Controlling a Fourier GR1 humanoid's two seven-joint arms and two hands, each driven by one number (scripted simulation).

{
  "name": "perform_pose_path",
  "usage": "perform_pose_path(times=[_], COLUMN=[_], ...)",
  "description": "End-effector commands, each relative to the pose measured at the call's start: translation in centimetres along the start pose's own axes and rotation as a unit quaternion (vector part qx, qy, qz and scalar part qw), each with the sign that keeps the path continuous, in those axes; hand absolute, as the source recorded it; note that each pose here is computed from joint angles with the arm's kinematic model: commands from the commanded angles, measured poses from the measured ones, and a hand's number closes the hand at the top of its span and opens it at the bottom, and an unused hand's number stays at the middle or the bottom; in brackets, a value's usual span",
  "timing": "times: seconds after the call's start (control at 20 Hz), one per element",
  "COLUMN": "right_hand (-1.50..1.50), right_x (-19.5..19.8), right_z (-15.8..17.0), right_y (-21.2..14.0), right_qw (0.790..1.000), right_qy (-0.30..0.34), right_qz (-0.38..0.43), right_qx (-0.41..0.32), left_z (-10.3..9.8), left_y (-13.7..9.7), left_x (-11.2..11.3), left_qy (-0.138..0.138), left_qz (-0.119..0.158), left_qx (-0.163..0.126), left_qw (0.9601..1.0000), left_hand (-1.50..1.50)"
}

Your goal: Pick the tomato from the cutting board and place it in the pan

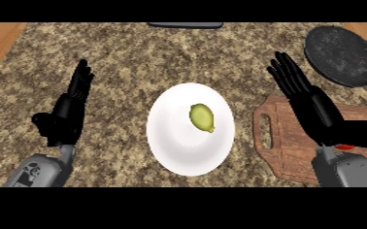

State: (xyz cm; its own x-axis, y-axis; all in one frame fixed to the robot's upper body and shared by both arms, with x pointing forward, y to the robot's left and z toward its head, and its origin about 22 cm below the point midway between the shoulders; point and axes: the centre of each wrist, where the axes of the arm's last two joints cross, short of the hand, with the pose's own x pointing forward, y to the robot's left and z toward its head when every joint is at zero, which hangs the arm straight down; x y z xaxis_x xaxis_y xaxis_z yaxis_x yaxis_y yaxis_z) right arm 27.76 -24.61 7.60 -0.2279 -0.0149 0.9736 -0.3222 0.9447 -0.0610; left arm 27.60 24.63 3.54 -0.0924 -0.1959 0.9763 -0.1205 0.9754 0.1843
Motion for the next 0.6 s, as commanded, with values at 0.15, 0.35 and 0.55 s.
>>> perform_pose_path(times=[0.15, 0.35, 0.55], right_hand=[1.50, 1.50, -1.50], right_x=[-1.4, -0.5, 1.4], right_z=[3.5, 8.2, 12.5], right_y=[-10.7, -16.1, -19.9], right_qw=[0.994, 0.988, 0.978], right_qy=[0.045, 0.073, -0.018], right_qz=[-0.008, 0.121, 0.205], right_qx=[0.102, 0.061, -0.035], left_z=[-2.2, -1.6, -1.4], left_y=[2.3, 2.0, 3.2], left_x=[1.4, 0.6, 0.6], left_qy=[-0.013, 0.016, 0.023], left_qz=[-0.009, 0.016, 0.019], left_qx=[0.012, 0.010, 0.013], left_qw=[0.9998, 0.9997, 0.9995], left_hand=[0.00, 0.00, 0.00])
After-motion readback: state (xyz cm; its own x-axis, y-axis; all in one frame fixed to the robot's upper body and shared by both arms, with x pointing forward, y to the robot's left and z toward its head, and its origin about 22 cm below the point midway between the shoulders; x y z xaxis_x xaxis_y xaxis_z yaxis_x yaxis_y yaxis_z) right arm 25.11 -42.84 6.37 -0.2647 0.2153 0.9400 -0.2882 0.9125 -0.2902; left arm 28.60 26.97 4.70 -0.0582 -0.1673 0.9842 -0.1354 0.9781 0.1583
